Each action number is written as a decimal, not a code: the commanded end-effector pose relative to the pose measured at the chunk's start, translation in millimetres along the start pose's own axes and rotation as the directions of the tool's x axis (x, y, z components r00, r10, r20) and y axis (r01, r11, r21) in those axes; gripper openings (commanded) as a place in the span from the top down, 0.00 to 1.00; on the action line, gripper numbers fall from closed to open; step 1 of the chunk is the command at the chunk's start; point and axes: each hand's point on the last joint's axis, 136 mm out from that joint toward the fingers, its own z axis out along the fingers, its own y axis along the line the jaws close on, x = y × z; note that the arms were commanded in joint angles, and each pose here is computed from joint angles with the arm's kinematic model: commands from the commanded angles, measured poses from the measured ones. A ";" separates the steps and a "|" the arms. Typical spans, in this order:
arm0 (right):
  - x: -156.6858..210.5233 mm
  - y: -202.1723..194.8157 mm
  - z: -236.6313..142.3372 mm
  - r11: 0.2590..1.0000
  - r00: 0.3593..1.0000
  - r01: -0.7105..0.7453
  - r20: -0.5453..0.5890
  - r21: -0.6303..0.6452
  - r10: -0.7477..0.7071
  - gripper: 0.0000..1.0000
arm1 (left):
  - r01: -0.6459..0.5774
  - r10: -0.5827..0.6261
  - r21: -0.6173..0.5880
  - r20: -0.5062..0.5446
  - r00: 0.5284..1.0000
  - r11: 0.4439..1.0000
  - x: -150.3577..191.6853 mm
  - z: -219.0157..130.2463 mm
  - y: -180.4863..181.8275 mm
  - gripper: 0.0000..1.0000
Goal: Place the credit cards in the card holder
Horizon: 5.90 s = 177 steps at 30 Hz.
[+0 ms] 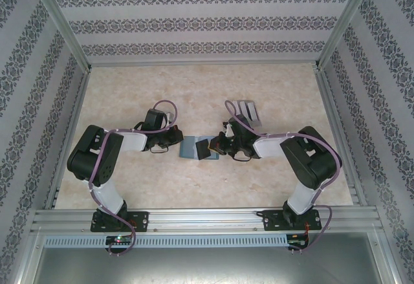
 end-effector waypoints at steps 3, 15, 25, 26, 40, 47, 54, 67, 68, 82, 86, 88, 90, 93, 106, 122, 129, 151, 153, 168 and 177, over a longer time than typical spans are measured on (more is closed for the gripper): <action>-3.9 1.1 11.2 0.999 0.999 -0.035 0.004 -0.017 0.035 1.00 | 0.029 -0.034 -0.092 -0.049 0.998 0.995 15.4 1.8 25.6 1.00; -7.7 -0.9 20.4 0.998 0.993 -0.058 0.104 0.023 0.055 1.00 | 0.038 -0.043 -0.081 -0.055 0.998 0.996 16.3 3.7 24.9 1.00; -9.3 -0.3 7.3 0.996 0.991 0.045 0.125 0.077 -0.054 1.00 | 0.034 -0.038 -0.096 -0.046 0.998 0.995 15.1 1.8 26.6 1.00; -9.1 -0.6 6.9 0.995 0.990 0.058 0.122 0.085 -0.068 1.00 | 0.035 -0.039 -0.092 -0.048 0.998 0.995 15.3 2.4 25.8 1.00; -7.4 9.5 18.0 0.987 0.976 0.128 0.164 0.095 -0.142 1.00 | 0.044 -0.048 -0.082 -0.054 0.997 0.996 17.1 5.0 25.3 1.00; -10.9 4.0 10.8 0.986 0.966 0.122 0.217 0.110 -0.144 1.00 | 0.048 -0.052 -0.077 -0.054 0.997 0.996 17.2 4.9 24.8 1.00; -1.4 10.8 18.4 0.991 0.972 0.108 0.202 0.082 -0.122 1.00 | 0.051 -0.056 -0.081 -0.057 0.997 0.995 18.2 5.6 25.8 1.00; 21.2 1.4 32.5 0.994 0.985 0.047 0.161 0.095 -0.062 0.99 | 0.061 -0.067 -0.093 -0.062 0.996 0.994 19.8 7.8 29.4 1.00; 22.8 -0.6 33.1 0.994 0.986 0.041 0.157 0.101 -0.057 0.99 | 0.061 -0.066 -0.088 -0.064 0.996 0.994 20.3 8.0 28.2 1.00; 29.8 13.0 54.3 0.996 0.993 0.023 0.110 0.083 -0.032 0.99 | 0.066 -0.072 -0.101 -0.059 0.996 0.993 21.4 6.5 31.4 0.94; 29.8 15.9 58.9 0.997 0.992 -0.010 0.130 0.082 0.000 0.99 | 0.066 -0.072 -0.113 -0.050 0.996 0.991 20.9 4.4 32.8 0.88; 29.9 18.2 61.0 0.996 0.991 -0.009 0.135 0.084 -0.003 0.97 | 0.073 -0.078 -0.096 -0.048 0.996 0.993 19.9 4.8 29.9 0.85; 31.0 19.2 62.6 0.996 0.991 -0.013 0.135 0.083 0.001 0.90 | 0.082 -0.087 -0.088 -0.051 0.995 0.993 21.6 5.3 29.1 0.84; 31.0 22.2 62.2 0.998 0.991 -0.008 0.134 0.069 -0.001 0.86 | 0.086 -0.091 -0.086 -0.051 0.995 0.993 21.6 5.9 29.2 0.83; 42.2 25.5 64.4 0.998 0.996 -0.011 0.089 0.056 0.006 0.86 | 0.099 -0.103 -0.067 -0.053 0.993 0.993 22.6 5.7 26.2 0.82; 33.9 39.8 71.2 0.999 0.993 -0.005 0.117 0.052 -0.001 0.80 | 0.116 -0.119 -0.062 -0.054 0.991 0.991 24.0 7.2 26.8 0.81; 37.9 27.6 47.0 0.994 0.991 0.008 0.128 0.108 -0.022 0.67 | 0.118 -0.123 -0.079 -0.064 0.990 0.990 26.3 9.9 31.0 0.87; 62.8 2.0 16.3 0.972 0.989 0.014 0.138 0.235 -0.048 0.57 | 0.129 -0.136 -0.085 -0.083 0.987 0.988 29.5 13.3 33.5 0.84; 62.7 2.4 20.7 0.973 0.990 0.004 0.135 0.232 -0.036 0.57 | 0.127 -0.135 -0.096 -0.082 0.987 0.987 29.5 13.0 35.5 0.85; 58.4 17.9 40.3 0.981 0.993 0.011 0.115 0.195 -0.034 0.55 | 0.124 -0.133 -0.107 -0.082 0.988 0.987 29.5 12.1 36.8 0.84; 53.6 31.9 41.5 0.985 0.990 0.046 0.121 0.168 -0.067 0.66 | 0.127 -0.135 -0.098 -0.084 0.987 0.987 29.1 12.7 34.9 0.84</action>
